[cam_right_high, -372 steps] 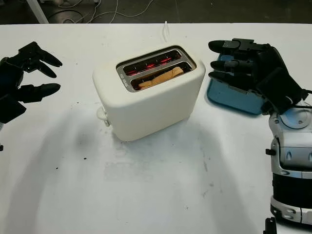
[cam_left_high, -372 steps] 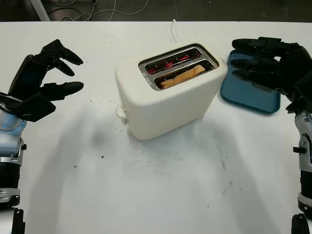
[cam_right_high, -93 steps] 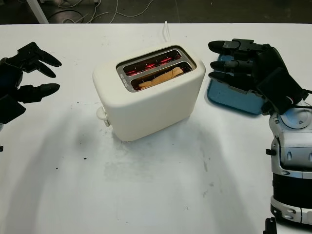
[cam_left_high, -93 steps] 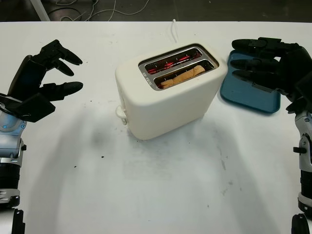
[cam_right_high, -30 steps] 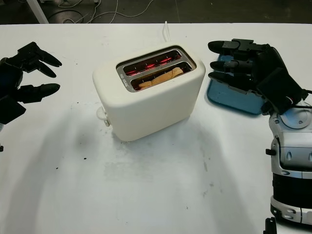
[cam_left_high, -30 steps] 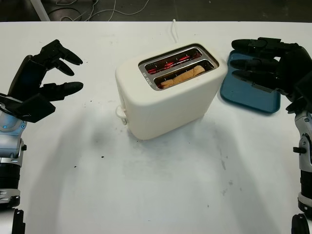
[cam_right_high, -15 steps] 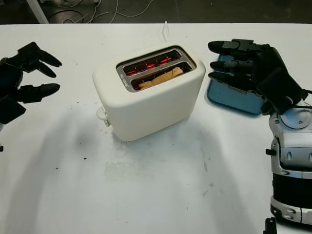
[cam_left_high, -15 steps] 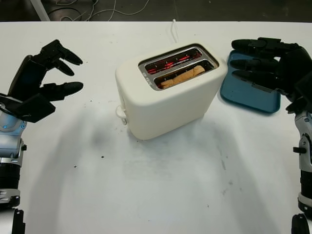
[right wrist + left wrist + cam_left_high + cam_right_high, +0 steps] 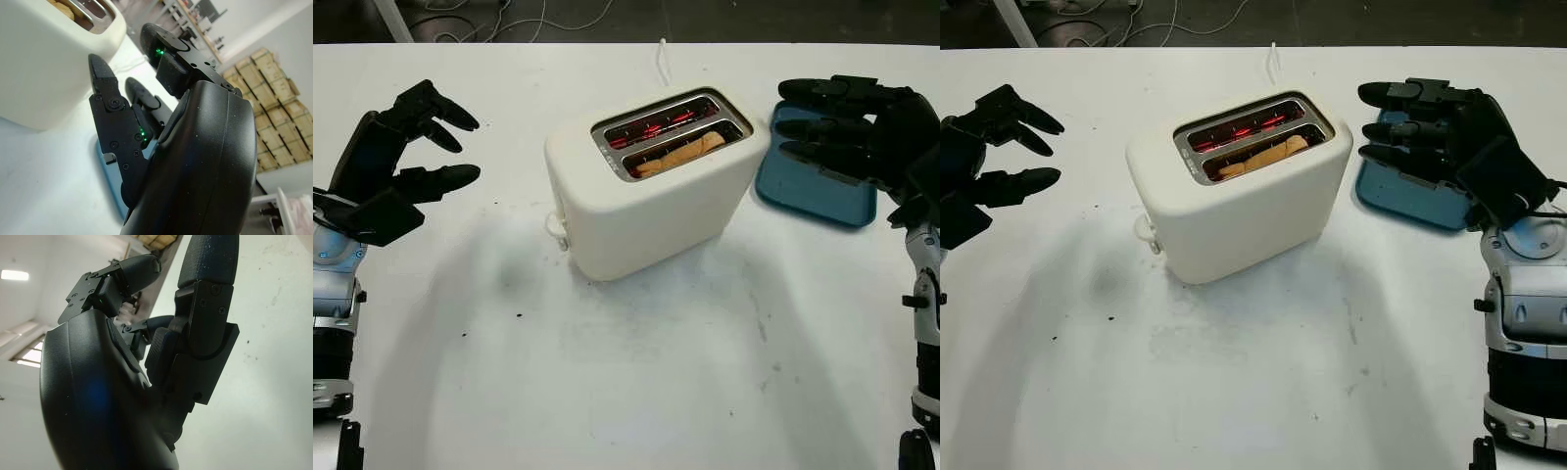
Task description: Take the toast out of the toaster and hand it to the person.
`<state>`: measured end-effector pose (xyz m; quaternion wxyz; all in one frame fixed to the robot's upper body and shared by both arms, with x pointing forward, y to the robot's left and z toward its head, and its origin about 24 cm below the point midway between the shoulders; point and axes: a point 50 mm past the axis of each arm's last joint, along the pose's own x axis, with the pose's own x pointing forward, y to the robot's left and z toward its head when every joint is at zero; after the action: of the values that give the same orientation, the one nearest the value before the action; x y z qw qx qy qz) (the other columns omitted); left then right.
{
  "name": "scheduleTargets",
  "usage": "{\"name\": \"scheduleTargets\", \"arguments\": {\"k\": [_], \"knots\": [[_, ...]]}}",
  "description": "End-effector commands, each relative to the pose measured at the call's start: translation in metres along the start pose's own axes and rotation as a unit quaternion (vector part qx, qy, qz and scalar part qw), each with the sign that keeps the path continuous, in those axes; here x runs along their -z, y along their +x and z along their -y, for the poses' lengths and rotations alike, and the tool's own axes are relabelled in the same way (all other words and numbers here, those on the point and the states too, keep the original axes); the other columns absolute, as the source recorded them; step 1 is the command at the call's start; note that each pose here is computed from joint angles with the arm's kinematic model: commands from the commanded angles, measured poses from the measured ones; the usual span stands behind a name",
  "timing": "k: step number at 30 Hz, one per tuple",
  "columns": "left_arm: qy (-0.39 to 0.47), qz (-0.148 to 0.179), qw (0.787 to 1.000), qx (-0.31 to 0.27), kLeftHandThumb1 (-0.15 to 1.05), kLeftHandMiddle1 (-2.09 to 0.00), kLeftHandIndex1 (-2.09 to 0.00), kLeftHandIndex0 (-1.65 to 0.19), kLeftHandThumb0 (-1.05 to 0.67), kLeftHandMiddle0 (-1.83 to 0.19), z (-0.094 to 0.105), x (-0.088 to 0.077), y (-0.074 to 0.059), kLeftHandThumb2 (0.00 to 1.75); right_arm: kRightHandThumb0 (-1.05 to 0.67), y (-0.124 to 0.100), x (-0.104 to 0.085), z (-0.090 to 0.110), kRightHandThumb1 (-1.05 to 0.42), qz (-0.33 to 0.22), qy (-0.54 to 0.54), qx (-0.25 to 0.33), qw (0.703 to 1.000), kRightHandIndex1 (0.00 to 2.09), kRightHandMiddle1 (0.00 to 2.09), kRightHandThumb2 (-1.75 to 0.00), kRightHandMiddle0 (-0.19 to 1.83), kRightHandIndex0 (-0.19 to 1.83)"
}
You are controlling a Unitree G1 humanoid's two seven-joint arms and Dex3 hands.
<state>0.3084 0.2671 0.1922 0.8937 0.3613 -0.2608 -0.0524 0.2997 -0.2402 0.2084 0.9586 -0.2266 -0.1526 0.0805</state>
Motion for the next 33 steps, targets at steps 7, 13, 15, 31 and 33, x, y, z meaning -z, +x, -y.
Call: {"name": "scheduleTargets", "arguments": {"k": [7,13,15,31,33], "knots": [[-0.002,-0.001,1.000,-0.004,0.92,-1.41,-1.31,-0.29,-1.05,-0.42,0.0008,0.0016,-0.0037,0.27,-0.24,-0.0012,-0.0011,0.0006,-0.81,0.003,0.000,0.003,1.000,0.04,0.00,0.00,0.80,0.89],[-0.002,-0.002,1.000,-0.005,0.92,-1.41,-1.32,-0.30,-1.05,-0.42,0.0009,0.0012,-0.0032,0.26,-0.24,-0.0008,-0.0020,0.0008,-0.81,0.003,-0.007,0.000,1.000,0.04,0.00,0.00,0.79,0.88],[-0.004,-0.004,1.000,-0.005,0.92,-1.41,-1.32,-0.30,-1.05,-0.42,0.0009,0.0011,-0.0031,0.26,-0.23,-0.0008,-0.0021,0.0009,-0.81,0.003,-0.006,0.000,1.000,0.04,0.00,0.00,0.79,0.88],[-0.008,-0.002,1.000,-0.003,0.92,-1.39,-1.29,-0.31,-1.05,-0.42,0.0005,0.0011,-0.0030,0.25,-0.23,-0.0005,-0.0033,0.0005,-0.81,0.005,-0.005,-0.001,1.000,0.04,0.00,0.00,0.79,0.88],[-0.009,-0.002,1.000,-0.003,0.92,-1.39,-1.29,-0.31,-1.05,-0.43,0.0007,0.0011,-0.0029,0.25,-0.24,-0.0004,-0.0032,0.0005,-0.81,0.005,-0.008,-0.001,1.000,0.04,0.00,0.00,0.79,0.88]]}}
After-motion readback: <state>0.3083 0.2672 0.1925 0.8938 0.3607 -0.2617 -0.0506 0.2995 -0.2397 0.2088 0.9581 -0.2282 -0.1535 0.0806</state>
